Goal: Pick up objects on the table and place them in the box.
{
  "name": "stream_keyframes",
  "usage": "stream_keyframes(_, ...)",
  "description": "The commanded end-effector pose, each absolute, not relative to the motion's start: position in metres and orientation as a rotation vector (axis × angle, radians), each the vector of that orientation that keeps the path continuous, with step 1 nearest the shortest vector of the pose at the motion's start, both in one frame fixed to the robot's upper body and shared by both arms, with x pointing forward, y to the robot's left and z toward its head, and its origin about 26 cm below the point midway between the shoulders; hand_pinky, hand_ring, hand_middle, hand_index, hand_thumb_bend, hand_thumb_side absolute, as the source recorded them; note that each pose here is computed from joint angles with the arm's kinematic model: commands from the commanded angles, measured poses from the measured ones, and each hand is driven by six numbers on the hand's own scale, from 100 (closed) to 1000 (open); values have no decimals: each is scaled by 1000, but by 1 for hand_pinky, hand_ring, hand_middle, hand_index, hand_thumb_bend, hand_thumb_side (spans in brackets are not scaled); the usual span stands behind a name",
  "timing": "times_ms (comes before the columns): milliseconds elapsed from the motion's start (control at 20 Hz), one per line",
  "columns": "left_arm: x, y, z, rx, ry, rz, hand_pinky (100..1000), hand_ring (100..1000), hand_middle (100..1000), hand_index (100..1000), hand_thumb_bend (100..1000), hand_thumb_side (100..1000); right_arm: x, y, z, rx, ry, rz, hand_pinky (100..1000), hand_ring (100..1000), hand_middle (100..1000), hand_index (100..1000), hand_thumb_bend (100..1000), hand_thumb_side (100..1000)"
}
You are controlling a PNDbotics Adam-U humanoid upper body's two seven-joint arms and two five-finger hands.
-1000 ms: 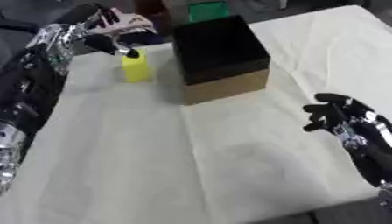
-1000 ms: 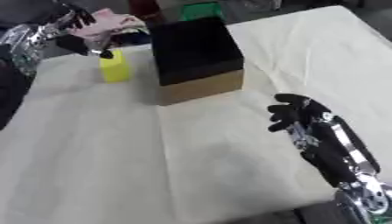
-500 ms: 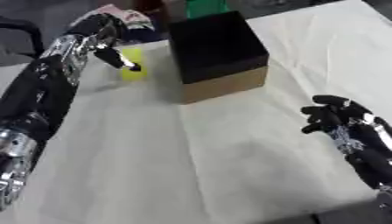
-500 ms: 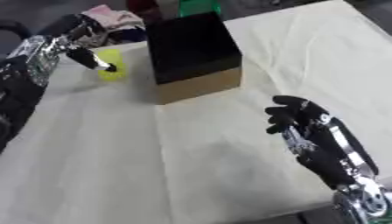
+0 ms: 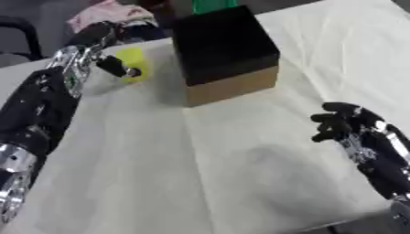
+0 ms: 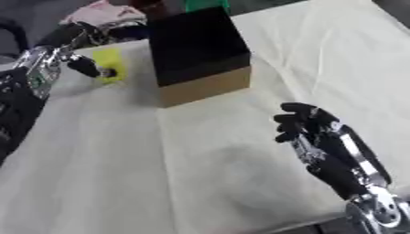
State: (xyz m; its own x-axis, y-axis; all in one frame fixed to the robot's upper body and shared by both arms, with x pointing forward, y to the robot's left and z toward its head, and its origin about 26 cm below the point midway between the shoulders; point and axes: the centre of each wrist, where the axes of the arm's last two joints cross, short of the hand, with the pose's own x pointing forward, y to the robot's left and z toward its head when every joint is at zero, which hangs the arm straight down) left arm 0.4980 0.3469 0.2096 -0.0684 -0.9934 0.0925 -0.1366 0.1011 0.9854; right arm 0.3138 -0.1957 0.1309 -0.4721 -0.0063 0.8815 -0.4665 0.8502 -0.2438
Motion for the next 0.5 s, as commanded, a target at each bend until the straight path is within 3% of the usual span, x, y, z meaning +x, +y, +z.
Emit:
stream_keyframes(50, 497, 355, 220, 1251, -1400, -1095, 718, 671, 649, 780, 657, 264, 315, -195, 137, 340, -2028, 582, 628, 816, 543, 810, 126, 445)
stream_keyframes(350, 496, 356, 216, 1234, -1361, -1120, 691, 558, 521, 722, 635, 268, 315, -195, 137, 334, -2031, 584, 628, 816, 542, 810, 127, 446)
stream_keyframes(400, 496, 356, 217, 1236, -1367, -1117, 674, 489, 436, 663, 617, 251, 315, -195, 137, 333, -2031, 583, 628, 816, 542, 810, 127, 445)
stream_keyframes(450, 496, 356, 218, 1237, -1377, -1113, 672, 483, 428, 657, 615, 248, 315, -195, 137, 333, -2031, 582, 628, 816, 542, 810, 127, 445)
stream_keyframes(500, 496, 355, 219, 1239, -1391, -1107, 656, 437, 348, 600, 601, 223, 315, -196, 137, 332, -2030, 580, 628, 816, 542, 810, 128, 444)
